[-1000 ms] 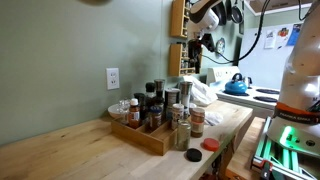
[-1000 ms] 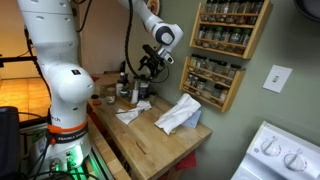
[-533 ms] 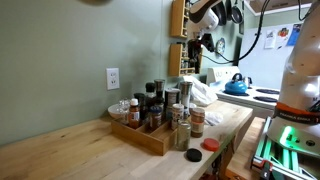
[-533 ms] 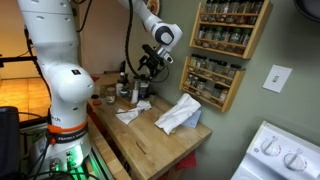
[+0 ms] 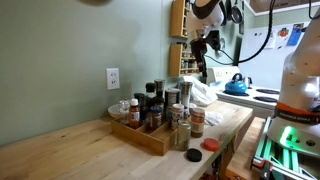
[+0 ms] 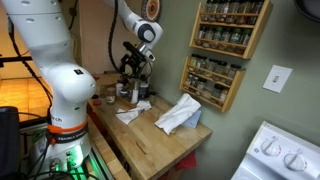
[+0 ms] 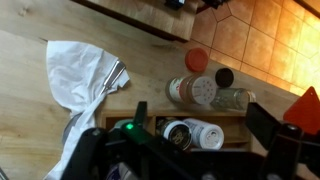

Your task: Put the orange lid on the bottle on the right and the black lid on the container on the left

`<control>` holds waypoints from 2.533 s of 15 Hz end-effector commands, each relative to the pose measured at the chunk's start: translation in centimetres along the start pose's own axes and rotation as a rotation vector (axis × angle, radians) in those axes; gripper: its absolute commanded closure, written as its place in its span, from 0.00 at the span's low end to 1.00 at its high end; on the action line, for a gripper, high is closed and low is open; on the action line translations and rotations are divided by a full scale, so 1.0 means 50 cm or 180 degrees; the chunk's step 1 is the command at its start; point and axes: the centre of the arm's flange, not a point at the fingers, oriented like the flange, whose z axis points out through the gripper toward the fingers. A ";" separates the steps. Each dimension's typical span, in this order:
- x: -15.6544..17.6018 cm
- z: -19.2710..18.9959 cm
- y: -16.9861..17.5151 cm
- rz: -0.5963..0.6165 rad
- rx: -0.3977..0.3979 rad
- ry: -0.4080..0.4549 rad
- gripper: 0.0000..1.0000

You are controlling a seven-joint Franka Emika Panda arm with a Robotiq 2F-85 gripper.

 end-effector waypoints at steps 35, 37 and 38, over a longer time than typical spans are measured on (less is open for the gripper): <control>-0.034 0.391 -0.277 0.0251 -0.0667 -0.0172 0.00; -0.034 0.366 -0.273 0.0218 -0.0585 -0.0095 0.00; -0.033 0.365 -0.273 0.0222 -0.0579 -0.0093 0.00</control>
